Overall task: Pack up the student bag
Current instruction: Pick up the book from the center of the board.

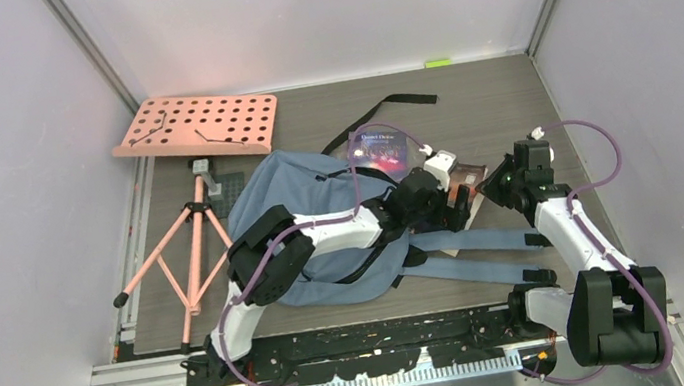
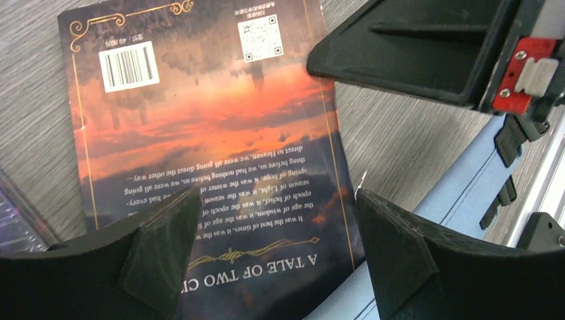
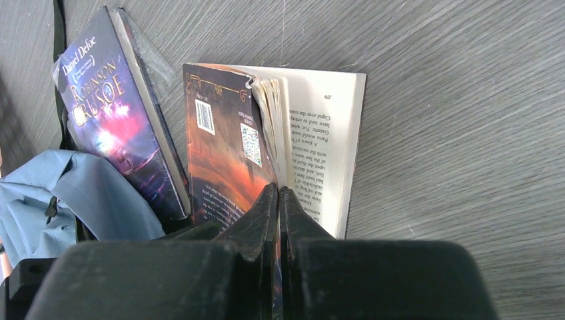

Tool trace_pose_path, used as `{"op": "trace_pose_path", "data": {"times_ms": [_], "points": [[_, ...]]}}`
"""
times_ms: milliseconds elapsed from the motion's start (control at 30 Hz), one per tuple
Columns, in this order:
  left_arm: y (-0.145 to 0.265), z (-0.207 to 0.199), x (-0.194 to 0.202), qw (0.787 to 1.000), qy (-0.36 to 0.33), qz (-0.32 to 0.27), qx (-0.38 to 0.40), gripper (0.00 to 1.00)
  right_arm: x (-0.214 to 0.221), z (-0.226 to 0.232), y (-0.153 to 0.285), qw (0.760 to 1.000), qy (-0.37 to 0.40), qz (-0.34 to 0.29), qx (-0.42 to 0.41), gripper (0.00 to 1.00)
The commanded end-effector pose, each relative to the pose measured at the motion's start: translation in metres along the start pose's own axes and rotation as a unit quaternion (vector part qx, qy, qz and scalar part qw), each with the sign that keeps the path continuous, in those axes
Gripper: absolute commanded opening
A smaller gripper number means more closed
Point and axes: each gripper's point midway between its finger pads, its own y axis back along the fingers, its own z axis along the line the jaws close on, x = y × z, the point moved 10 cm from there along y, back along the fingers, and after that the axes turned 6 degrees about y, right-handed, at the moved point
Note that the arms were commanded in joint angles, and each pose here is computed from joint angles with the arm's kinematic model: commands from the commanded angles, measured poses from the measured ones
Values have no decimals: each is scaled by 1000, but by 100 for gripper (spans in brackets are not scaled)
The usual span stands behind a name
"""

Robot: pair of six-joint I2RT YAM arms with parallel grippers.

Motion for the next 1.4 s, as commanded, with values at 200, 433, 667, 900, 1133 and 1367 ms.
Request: {"op": "trace_pose_path", "data": {"times_ms": [200,433,667,900,1133,1367], "points": [[-25,-28,-6,999,-46,-27,7,92,-22,17,5,998,-5,-43,-37,1],[-28,-18,6,991,-96,-4,-91,62,-22,17,5,998,-4,-44,-37,1],[-26,-17,9,985,-131,0,-112,31,-21,16,6,998,-4,-44,-37,1],[-19,-26,4,984,-147,-11,-103,0,-19,14,4,999,-15,-39,-26,1],[-13,-30,-1,986,-136,-18,-97,0,-13,10,-5,999,-37,-19,-10,29],[-11,-31,-3,987,-130,-22,-94,0,-7,6,-12,998,-53,-15,-8,54]]}}
